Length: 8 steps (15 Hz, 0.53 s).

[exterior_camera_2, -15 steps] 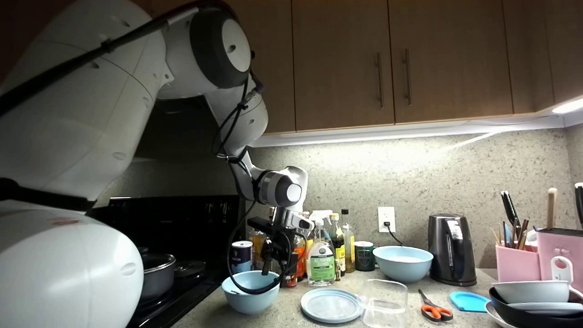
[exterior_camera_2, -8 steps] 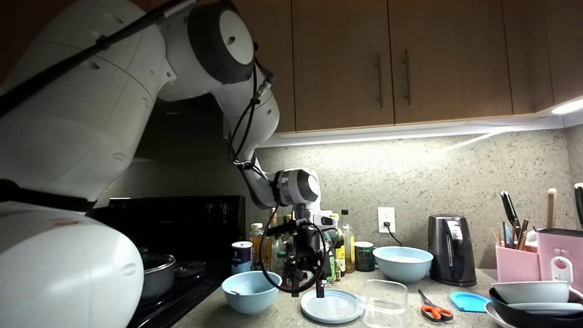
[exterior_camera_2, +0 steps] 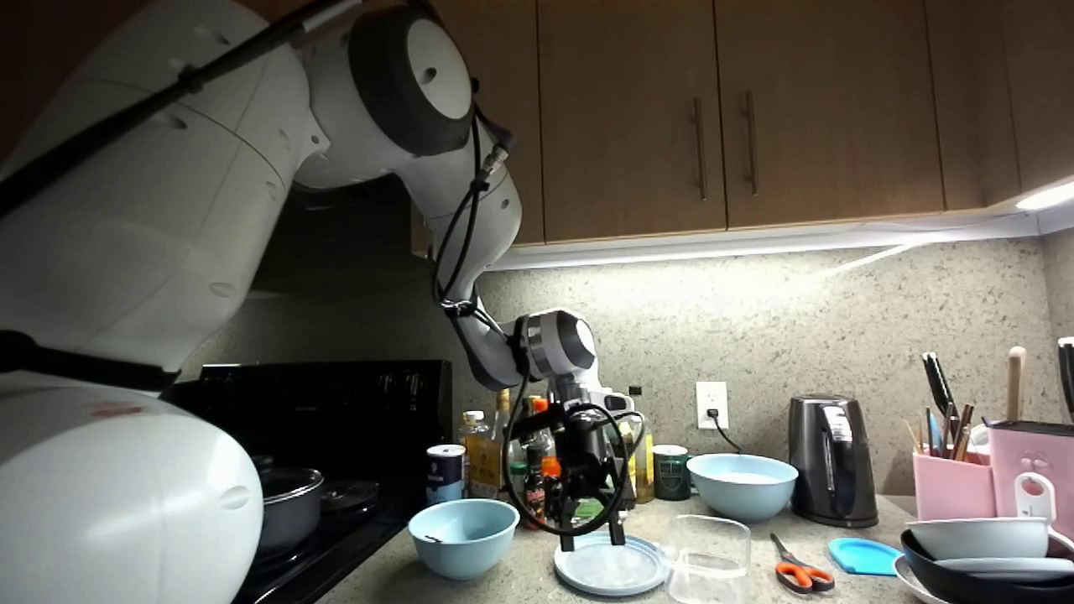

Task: Pick up the spoon and put it in the bowl

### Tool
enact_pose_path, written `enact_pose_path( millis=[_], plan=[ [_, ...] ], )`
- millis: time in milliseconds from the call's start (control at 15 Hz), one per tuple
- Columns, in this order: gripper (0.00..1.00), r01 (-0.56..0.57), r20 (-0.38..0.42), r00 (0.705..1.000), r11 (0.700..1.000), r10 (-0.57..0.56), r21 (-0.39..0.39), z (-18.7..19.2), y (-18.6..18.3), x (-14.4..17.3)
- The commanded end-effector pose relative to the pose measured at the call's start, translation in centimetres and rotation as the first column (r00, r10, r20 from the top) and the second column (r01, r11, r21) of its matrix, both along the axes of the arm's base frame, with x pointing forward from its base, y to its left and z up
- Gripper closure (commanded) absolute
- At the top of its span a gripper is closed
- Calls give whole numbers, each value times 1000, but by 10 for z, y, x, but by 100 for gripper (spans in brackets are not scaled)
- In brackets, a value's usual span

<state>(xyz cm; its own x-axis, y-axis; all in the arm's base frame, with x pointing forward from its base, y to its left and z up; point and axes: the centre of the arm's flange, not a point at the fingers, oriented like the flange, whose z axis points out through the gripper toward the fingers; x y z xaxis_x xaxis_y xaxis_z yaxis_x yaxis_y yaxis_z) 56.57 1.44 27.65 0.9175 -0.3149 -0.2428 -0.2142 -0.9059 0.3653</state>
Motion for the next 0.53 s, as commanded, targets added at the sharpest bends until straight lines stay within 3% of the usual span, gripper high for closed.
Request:
enact_pose_path(
  millis=[0,267,333,467],
  plan=[
    [0,-156,-59,987,980,149,-121,-10,-29,19],
    [0,-310,-122,950,919,288,-245,-11,-67,57],
    [0,-238,-80,971,947,226,-214,-12,-53,34],
    [0,-240,-83,970,946,227,-220,-15,-59,39]
  ],
)
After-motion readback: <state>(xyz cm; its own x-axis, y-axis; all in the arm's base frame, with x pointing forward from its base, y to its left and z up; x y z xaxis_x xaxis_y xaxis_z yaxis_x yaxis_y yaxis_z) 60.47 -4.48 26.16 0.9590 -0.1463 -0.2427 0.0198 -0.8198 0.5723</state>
